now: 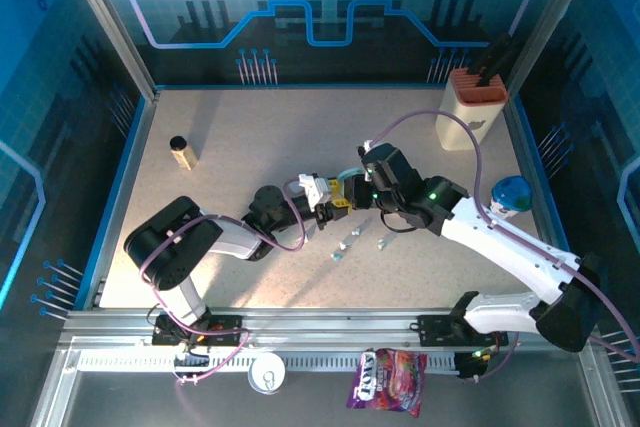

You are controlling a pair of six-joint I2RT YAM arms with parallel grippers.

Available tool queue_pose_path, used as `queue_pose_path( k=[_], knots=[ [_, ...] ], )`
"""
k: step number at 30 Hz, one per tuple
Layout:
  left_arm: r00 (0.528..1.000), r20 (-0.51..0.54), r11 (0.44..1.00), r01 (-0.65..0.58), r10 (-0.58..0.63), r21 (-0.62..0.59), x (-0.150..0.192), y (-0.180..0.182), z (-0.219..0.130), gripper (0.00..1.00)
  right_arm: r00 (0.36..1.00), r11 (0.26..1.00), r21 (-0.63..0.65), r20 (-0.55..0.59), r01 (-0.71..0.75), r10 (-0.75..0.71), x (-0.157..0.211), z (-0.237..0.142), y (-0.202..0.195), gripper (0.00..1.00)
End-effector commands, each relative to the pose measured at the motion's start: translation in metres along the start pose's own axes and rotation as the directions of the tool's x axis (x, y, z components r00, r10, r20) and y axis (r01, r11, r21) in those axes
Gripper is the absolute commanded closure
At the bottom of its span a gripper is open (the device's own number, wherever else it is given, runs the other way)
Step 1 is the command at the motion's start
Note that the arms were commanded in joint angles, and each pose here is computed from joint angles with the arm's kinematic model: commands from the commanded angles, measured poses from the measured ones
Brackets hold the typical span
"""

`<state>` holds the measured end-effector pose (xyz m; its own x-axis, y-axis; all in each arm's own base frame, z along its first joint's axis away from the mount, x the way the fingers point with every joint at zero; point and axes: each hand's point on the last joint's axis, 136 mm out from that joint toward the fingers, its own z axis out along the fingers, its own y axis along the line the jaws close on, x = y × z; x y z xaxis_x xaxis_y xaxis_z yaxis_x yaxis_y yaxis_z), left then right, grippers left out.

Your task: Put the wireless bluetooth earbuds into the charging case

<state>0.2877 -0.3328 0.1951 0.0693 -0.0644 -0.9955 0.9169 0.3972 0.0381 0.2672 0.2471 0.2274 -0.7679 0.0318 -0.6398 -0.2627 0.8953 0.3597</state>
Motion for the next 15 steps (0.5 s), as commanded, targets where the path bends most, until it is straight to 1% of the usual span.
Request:
queue_pose_path(
  k=[1, 7, 8, 10, 11, 15],
  knots=[
    [0.997, 0.058, 0.999, -0.051, 0.051, -0.001, -0.022, 0.000, 0.005, 0.78, 0.999, 0.999, -0.016, -0.013, -0.036, 0.036, 0.004, 0.004, -0.001, 0.80],
    [0.997, 0.056, 0.999, -0.053, 0.053, -0.004, -0.022, 0.000, 0.005, 0.78, 0.999, 0.998, -0.034, -0.019, -0.049, 0.049, 0.006, 0.006, 0.001, 0.79],
    [0.997, 0.057, 0.999, -0.052, 0.053, -0.003, -0.022, 0.000, 0.005, 0.78, 0.999, 0.998, -0.032, -0.019, -0.049, 0.048, 0.006, 0.005, 0.001, 0.77],
    [0.997, 0.057, 0.999, -0.054, 0.054, -0.004, -0.022, 0.000, 0.005, 0.78, 0.999, 0.998, -0.032, -0.012, -0.050, 0.050, 0.005, 0.003, 0.001, 0.64],
    [0.997, 0.059, 0.998, -0.055, 0.056, -0.005, -0.023, 0.000, 0.005, 0.78, 0.999, 0.998, -0.031, -0.006, -0.050, 0.050, 0.003, 0.001, 0.001, 0.61],
    [0.997, 0.059, 0.999, -0.053, 0.053, -0.010, -0.022, 0.001, 0.004, 0.78, 0.998, 0.998, -0.030, 0.032, -0.056, 0.057, -0.004, -0.011, -0.001, 0.54]
  ],
)
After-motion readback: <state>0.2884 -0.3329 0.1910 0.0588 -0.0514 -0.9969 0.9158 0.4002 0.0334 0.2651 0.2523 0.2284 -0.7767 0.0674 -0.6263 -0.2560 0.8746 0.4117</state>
